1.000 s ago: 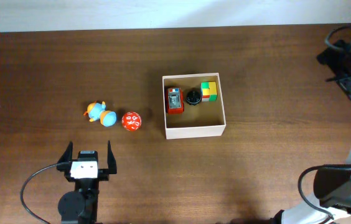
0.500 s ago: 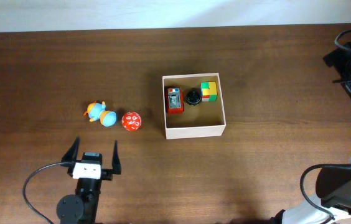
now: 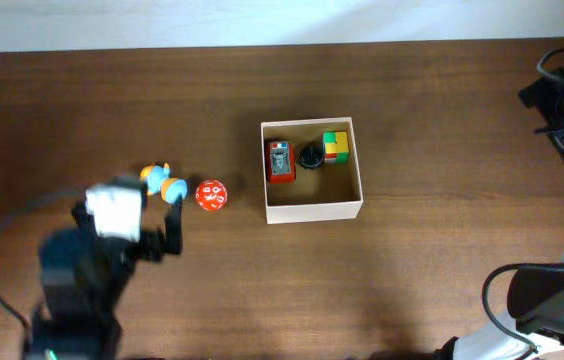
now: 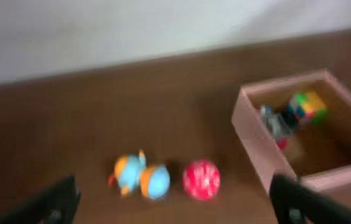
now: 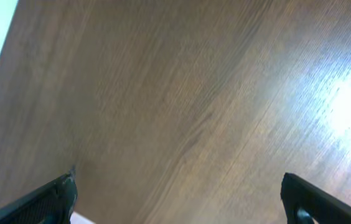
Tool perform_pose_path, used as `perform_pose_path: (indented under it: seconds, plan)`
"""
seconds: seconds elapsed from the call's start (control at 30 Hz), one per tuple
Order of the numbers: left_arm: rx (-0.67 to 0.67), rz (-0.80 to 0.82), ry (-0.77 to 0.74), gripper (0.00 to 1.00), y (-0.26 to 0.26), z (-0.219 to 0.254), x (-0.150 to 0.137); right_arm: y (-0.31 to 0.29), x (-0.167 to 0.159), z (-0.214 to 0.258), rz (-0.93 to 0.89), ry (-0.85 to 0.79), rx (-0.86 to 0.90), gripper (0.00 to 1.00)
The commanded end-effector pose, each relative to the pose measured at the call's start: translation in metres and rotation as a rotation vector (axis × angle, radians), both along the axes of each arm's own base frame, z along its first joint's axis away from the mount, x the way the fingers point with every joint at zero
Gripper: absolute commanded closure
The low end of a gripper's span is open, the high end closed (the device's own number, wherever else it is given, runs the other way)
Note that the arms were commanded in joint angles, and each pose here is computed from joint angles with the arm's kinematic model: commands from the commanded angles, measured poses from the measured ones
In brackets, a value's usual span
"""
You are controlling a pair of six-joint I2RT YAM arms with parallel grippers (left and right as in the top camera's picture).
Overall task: Pack container
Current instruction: 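Move the left gripper forward over the blue-orange toy duck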
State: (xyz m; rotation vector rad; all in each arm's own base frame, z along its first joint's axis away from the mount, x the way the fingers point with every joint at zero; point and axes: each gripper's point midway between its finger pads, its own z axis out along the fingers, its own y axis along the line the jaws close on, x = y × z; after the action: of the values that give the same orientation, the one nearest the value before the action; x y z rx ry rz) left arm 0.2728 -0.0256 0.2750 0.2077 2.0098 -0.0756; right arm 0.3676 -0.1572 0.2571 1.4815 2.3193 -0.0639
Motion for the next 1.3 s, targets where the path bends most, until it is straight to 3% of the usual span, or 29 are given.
perform_pose_path:
  seconds: [0.0, 0.3, 0.43, 0.6, 0.73, 1.0, 1.27]
  plan:
    - [0.001, 0.001, 0.177, 0.01, -0.001, 0.015, 0.031, -0.002, 0.000, -0.001, -0.013, -0.001, 0.002, 0.01]
    - [-0.085, -0.077, 0.603, 0.01, -0.021, -0.045, 0.073, -0.002, 0.000, -0.001, -0.013, -0.001, 0.002, 0.01]
    - [-0.215, -0.195, 0.713, 0.01, -0.049, -0.073, 0.080, -0.002, 0.000, -0.001, -0.013, -0.001, 0.002, 0.01]
    - [-0.232, -0.196, 0.774, 0.05, -0.051, -0.103, 0.095, -0.002, 0.000, -0.001, -0.013, -0.001, 0.002, 0.01]
    - [-0.241, -0.001, 0.810, 0.04, -0.032, -0.121, 0.108, -0.002, 0.000, -0.001, -0.013, -0.001, 0.002, 0.01]
    - [-0.369, 0.711, 0.764, 0.04, 0.033, -0.143, 0.125, -0.002, 0.000, -0.001, -0.013, -0.001, 0.002, 0.01]
    - [-0.489, 0.899, 0.783, 0.04, 0.036, -0.163, 0.126, -0.002, 0.000, -0.001, -0.013, -0.001, 0.002, 0.01]
